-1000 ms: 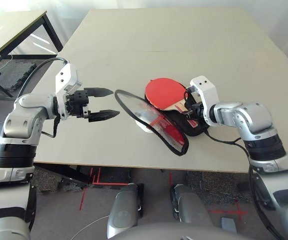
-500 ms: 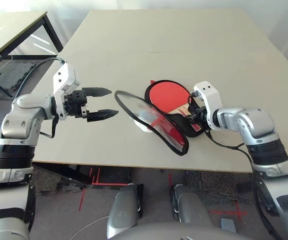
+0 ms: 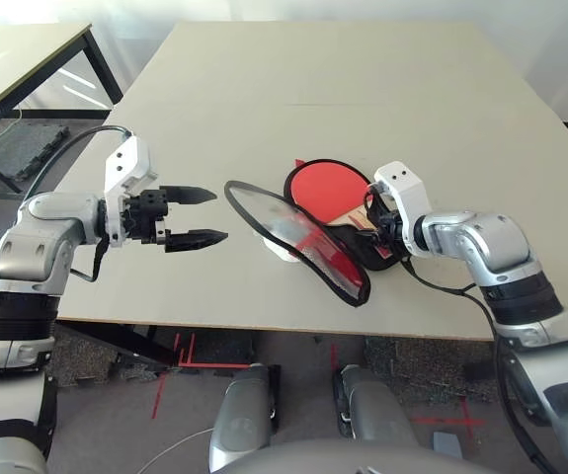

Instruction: Store the ping-pong paddle in its case and zip it.

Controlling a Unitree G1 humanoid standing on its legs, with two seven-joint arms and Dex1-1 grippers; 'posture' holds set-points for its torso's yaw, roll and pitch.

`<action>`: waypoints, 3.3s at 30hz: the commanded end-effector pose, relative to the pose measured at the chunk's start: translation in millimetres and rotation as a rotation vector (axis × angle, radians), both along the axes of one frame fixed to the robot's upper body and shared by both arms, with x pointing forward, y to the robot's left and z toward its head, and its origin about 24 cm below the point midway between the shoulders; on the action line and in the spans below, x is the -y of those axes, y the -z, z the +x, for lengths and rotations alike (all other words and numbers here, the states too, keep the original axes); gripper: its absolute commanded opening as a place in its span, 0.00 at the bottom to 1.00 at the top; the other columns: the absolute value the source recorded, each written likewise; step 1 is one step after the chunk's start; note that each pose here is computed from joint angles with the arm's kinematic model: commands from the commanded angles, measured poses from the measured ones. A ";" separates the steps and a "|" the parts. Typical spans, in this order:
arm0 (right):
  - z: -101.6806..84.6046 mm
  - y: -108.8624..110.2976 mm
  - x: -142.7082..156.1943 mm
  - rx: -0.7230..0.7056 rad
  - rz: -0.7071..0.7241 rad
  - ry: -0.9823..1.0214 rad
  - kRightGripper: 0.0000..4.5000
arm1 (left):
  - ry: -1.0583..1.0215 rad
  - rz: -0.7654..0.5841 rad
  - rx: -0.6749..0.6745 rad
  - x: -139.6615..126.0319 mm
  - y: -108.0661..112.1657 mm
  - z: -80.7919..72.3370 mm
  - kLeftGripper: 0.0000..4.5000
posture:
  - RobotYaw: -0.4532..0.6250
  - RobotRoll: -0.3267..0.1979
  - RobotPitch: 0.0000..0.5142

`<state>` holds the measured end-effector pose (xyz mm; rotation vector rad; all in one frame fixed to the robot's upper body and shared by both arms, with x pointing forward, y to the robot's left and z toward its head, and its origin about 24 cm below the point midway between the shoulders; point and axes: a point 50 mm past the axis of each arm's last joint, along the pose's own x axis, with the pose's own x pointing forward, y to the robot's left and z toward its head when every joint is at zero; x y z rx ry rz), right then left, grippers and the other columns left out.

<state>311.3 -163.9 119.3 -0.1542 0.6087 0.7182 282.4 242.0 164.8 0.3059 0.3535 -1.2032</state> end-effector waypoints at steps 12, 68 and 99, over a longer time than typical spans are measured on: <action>14.5 -39.7 119.5 0.319 -0.014 0.230 0.99 | 0.140 -0.045 0.020 54.8 10.4 16.4 1.00 | 0.52 0.62 0.17; -26.8 -2.8 122.8 0.061 0.313 0.245 0.99 | 0.136 -0.046 0.183 61.6 -3.5 42.1 1.00 | 0.49 0.62 0.18; -31.4 53.9 57.7 -0.172 0.397 0.083 0.95 | 0.116 -0.026 0.106 48.4 0.8 21.0 1.00 | 0.53 0.62 0.25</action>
